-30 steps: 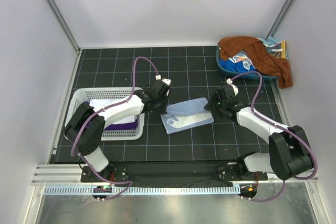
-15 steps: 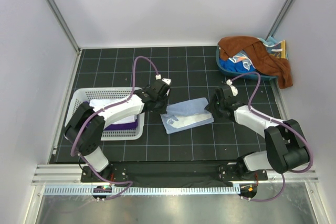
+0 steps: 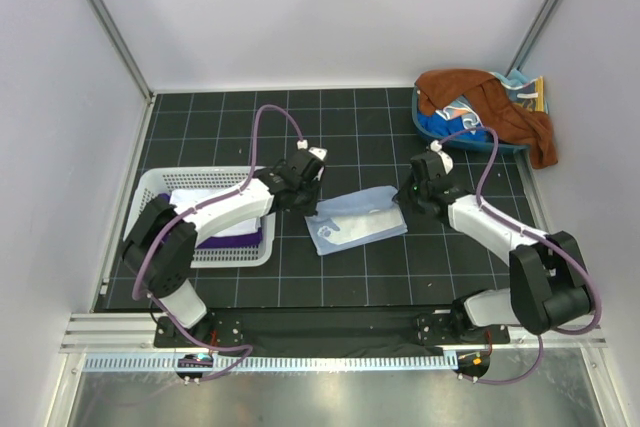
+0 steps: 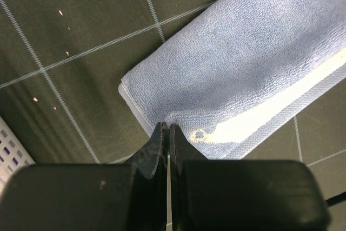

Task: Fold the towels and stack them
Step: Fold the towel, then neatly place the folded towel into the bin

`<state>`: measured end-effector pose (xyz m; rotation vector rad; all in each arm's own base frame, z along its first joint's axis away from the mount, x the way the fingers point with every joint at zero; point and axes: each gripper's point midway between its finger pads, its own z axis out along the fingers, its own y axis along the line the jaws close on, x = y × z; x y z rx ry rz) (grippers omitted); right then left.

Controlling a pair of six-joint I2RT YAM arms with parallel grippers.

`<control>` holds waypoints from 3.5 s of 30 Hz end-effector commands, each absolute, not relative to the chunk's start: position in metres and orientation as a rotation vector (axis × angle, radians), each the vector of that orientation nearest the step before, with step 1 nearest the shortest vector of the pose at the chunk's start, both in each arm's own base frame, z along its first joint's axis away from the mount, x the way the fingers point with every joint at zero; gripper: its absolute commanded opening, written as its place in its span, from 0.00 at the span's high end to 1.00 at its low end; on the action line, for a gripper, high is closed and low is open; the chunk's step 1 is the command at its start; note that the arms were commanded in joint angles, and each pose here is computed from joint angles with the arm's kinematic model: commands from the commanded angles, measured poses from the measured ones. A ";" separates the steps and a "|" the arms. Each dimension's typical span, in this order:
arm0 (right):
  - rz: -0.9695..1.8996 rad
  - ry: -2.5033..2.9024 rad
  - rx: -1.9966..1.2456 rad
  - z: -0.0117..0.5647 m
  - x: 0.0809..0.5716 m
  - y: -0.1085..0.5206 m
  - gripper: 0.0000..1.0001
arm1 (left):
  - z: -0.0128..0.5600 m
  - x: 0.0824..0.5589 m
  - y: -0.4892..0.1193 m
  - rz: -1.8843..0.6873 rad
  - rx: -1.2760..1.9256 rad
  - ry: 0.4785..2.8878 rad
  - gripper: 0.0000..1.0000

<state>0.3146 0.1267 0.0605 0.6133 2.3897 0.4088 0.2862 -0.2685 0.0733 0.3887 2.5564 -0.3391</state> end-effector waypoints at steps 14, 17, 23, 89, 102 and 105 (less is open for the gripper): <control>0.370 2.290 0.433 0.118 0.325 0.120 0.91 | 0.115 0.263 -0.281 -0.464 0.458 2.506 1.00; 0.368 2.307 0.420 0.111 0.319 0.120 0.91 | 0.107 0.259 -0.282 -0.450 0.462 2.522 1.00; 0.356 2.332 0.415 0.097 0.305 0.115 0.91 | 0.093 0.247 -0.285 -0.440 0.477 2.548 1.00; 0.387 2.343 0.383 0.120 0.292 0.118 0.61 | 0.097 0.254 -0.297 -0.370 0.151 2.578 0.70; 0.551 2.462 0.124 0.077 0.307 0.203 0.62 | 0.093 0.257 -0.266 -0.247 -0.203 2.553 0.40; 0.502 2.498 0.145 0.064 0.313 0.204 0.64 | 0.086 0.255 -0.271 -0.256 -0.195 2.575 0.37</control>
